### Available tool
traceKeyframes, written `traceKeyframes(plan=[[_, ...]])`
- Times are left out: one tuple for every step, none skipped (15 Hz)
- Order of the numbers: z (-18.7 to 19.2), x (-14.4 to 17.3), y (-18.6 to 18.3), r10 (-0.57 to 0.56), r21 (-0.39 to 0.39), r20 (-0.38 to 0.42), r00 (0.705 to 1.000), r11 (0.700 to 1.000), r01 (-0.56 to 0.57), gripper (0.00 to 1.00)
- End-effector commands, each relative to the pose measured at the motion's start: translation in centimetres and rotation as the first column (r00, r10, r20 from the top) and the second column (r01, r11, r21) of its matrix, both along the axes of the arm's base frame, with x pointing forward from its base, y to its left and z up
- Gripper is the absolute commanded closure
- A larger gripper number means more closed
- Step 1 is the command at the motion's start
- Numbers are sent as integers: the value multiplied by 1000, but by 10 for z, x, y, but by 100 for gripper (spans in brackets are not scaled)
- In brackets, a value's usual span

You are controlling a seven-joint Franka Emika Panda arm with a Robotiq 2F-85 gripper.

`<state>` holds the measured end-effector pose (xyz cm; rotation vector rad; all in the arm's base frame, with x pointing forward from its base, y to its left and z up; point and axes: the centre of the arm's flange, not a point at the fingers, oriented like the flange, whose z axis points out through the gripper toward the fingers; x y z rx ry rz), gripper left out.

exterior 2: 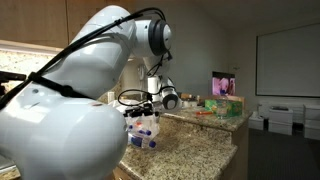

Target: Pick up the bottles from the counter and put them in the plastic bag

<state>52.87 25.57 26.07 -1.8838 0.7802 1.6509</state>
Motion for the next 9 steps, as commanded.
traceKeyframes(plan=[[15,10,-16,-2,-7,32,999,1000,2,0],[24,14,-27,-9,-20,53,999,1000,10,0],[30,17,-36,-12,-33,68,998,999,14,0],[43,19,-53,-13,-60,98,995,998,19,0],[51,22,-66,-14,-81,122,992,996,24,0],[63,23,-85,-2,-124,142,990,992,19,0],[73,21,-101,14,-161,162,987,987,13,0],[85,15,-122,31,-221,185,982,975,11,0],[95,7,-142,50,-279,206,977,960,10,0]])
